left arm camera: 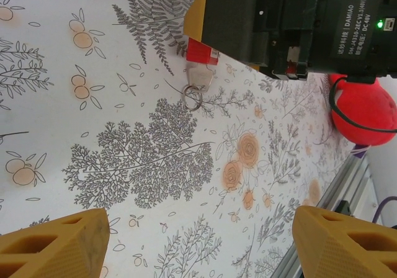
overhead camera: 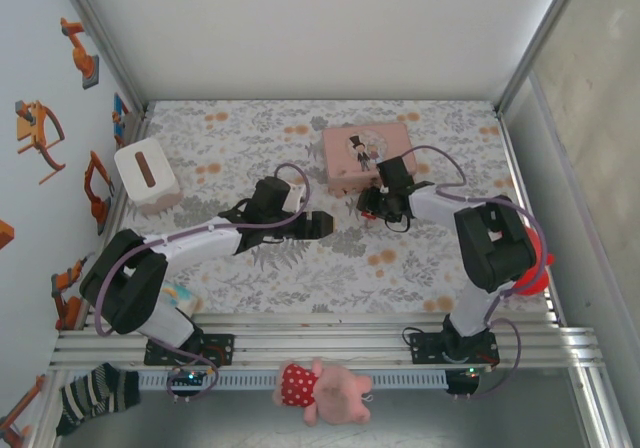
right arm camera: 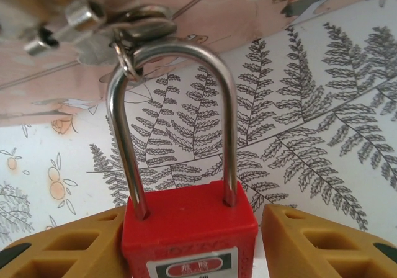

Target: Unlock the padlock with the key

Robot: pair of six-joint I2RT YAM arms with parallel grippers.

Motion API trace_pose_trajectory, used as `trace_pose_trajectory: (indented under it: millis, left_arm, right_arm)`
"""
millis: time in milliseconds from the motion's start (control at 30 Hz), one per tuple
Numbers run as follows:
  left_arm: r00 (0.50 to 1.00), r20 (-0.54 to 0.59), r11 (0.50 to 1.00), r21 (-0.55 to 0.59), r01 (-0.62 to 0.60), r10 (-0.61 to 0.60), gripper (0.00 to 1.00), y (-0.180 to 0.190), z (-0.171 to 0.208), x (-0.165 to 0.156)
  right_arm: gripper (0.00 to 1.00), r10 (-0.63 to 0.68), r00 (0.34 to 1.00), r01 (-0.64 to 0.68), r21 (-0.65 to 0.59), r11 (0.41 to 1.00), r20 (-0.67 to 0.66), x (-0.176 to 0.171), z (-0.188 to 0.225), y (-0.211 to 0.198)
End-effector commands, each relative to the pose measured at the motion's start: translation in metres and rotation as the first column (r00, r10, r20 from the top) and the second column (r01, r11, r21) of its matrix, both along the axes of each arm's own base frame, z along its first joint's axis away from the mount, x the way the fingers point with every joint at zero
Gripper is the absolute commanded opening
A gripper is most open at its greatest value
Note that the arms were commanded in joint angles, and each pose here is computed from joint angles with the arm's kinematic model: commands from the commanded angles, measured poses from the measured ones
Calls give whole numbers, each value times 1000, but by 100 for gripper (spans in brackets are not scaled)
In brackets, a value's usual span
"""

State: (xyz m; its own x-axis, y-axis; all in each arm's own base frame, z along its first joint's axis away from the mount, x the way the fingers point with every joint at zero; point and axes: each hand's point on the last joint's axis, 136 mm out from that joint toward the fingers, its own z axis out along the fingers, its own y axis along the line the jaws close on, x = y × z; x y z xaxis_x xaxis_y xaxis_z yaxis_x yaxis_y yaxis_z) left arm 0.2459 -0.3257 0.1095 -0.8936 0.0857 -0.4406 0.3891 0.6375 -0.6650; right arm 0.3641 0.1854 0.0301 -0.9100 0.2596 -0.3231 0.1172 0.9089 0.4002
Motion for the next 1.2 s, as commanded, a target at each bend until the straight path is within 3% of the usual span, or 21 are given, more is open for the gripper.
trace_pose_trajectory:
  millis: [0,300,500,633,867,1167]
  left_arm:
    - [998,48,999,-1,33,-33,77,-2,7,0]
    - [976,122,984,23,179,-180,71,-46,-5,-4]
    - [972,155,980,-63,187,-175,65,-76,-1,12]
    - [976,164,980,-109,164,-145,63,-88,8,21]
    - [994,67,965,-243,95,-81,55,-103,4,18]
    - [1000,6,963,-270,28,-28,44,-105,-18,7]
  right_arm:
    - [49,9,1000,-9,-6,1000,-6,1,2,3]
    - [34,35,999,-35,1,999,-5,-9,27,1]
    - [31,57,998,-56,23,998,-24,-22,50,2]
    - [30,81,995,-77,75,994,-57,-26,58,11]
    - [30,62,995,-47,181,982,-76,-24,68,27]
    - [30,58,994,-36,219,975,-92,-20,67,34]
